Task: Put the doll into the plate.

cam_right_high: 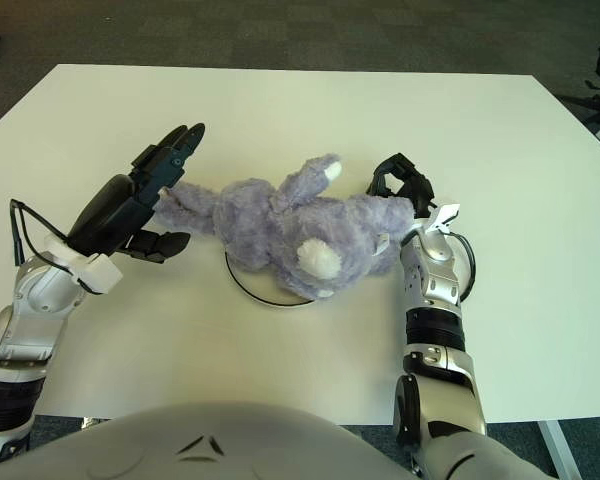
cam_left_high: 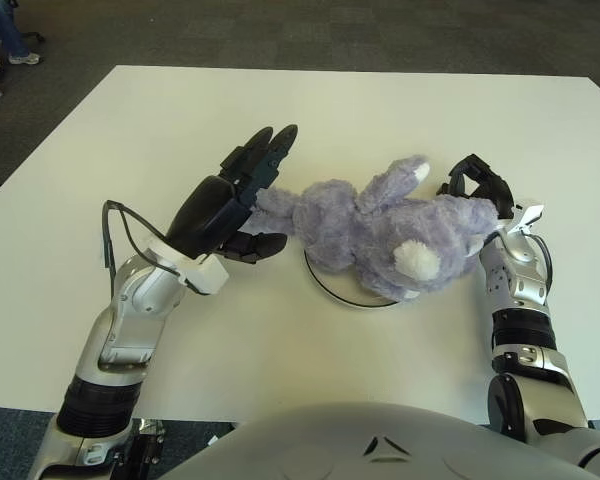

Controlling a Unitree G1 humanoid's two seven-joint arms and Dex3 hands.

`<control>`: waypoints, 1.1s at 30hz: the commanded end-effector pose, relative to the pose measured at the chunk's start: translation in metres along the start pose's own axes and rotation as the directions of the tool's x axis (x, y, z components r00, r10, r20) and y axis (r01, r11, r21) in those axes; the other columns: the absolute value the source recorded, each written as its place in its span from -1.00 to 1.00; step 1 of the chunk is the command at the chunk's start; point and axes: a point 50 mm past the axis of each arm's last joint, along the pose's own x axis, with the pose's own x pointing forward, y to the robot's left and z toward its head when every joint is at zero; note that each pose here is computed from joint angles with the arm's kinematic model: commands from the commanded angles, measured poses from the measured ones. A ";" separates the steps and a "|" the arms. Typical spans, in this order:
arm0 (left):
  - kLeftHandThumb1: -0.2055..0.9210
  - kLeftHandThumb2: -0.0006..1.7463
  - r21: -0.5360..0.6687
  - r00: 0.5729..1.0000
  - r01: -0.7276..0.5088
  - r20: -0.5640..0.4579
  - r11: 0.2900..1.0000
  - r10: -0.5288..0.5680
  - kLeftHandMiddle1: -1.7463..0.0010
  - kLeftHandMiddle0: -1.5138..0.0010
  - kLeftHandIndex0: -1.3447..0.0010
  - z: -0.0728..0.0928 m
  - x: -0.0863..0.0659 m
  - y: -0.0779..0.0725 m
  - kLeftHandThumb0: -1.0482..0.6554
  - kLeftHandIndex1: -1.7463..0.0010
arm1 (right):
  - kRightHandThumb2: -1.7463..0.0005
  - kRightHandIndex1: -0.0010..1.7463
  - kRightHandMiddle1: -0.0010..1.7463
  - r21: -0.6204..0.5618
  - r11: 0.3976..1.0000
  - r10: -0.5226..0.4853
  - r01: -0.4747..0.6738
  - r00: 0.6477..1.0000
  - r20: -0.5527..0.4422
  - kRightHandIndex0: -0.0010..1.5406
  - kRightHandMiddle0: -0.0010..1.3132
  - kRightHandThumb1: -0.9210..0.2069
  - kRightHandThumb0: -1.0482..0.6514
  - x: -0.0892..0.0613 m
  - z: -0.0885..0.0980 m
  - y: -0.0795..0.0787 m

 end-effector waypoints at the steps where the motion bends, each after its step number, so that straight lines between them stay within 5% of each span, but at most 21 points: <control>1: 1.00 0.30 0.009 0.988 -0.096 -0.123 0.995 0.097 0.95 0.86 0.97 -0.041 -0.010 0.004 -1.00 0.98 | -0.35 1.00 1.00 0.006 1.000 -0.029 0.030 0.992 -0.124 0.48 -0.19 -0.12 -0.29 -0.010 -0.027 -0.005; 4: 1.00 0.32 -0.043 0.960 -0.217 -0.193 0.975 0.205 0.94 0.79 0.95 -0.054 -0.011 0.004 -1.00 0.90 | -0.35 1.00 1.00 0.008 0.999 -0.032 0.033 0.992 -0.123 0.48 -0.19 -0.12 -0.29 -0.010 -0.027 -0.005; 13: 1.00 0.21 -0.107 0.826 -0.464 -0.412 0.879 0.385 0.80 0.35 0.99 -0.084 -0.013 -0.005 -0.85 0.10 | -0.36 1.00 1.00 0.010 0.999 -0.043 0.045 0.991 -0.124 0.46 -0.19 -0.11 -0.30 -0.010 -0.027 -0.006; 19: 1.00 0.09 -0.150 0.772 -0.530 -0.493 0.834 0.402 0.13 0.45 0.80 -0.092 -0.017 -0.012 -0.67 -0.50 | -0.36 1.00 1.00 0.015 0.999 -0.045 0.047 0.991 -0.124 0.44 -0.19 -0.11 -0.29 -0.011 -0.027 -0.006; 22: 1.00 0.06 -0.171 0.747 -0.569 -0.517 0.805 0.418 -0.38 0.24 0.75 -0.094 -0.017 -0.015 -0.59 -0.62 | -0.35 1.00 1.00 0.017 0.999 -0.046 0.049 0.991 -0.125 0.44 -0.19 -0.12 -0.29 -0.011 -0.027 -0.007; 25: 1.00 0.02 -0.200 0.731 -0.601 -0.527 0.774 0.433 -0.64 0.03 0.71 -0.096 -0.016 -0.017 -0.50 -0.79 | -0.35 1.00 1.00 0.016 0.999 -0.049 0.051 0.991 -0.126 0.45 -0.20 -0.12 -0.29 -0.011 -0.027 -0.007; 28: 1.00 -0.23 -0.228 0.722 -0.626 -0.531 0.746 0.444 -0.73 -0.08 0.70 -0.098 -0.016 -0.020 -0.31 -0.93 | -0.35 1.00 1.00 0.015 0.999 -0.049 0.051 0.991 -0.126 0.45 -0.20 -0.12 -0.29 -0.012 -0.027 -0.008; 33: 0.87 -0.26 -0.304 0.666 -0.696 -0.613 0.650 0.426 -0.86 -0.16 0.64 -0.121 -0.023 -0.032 -0.22 -0.99 | -0.35 1.00 1.00 0.018 0.999 -0.047 0.050 0.991 -0.127 0.46 -0.20 -0.12 -0.29 -0.013 -0.028 -0.009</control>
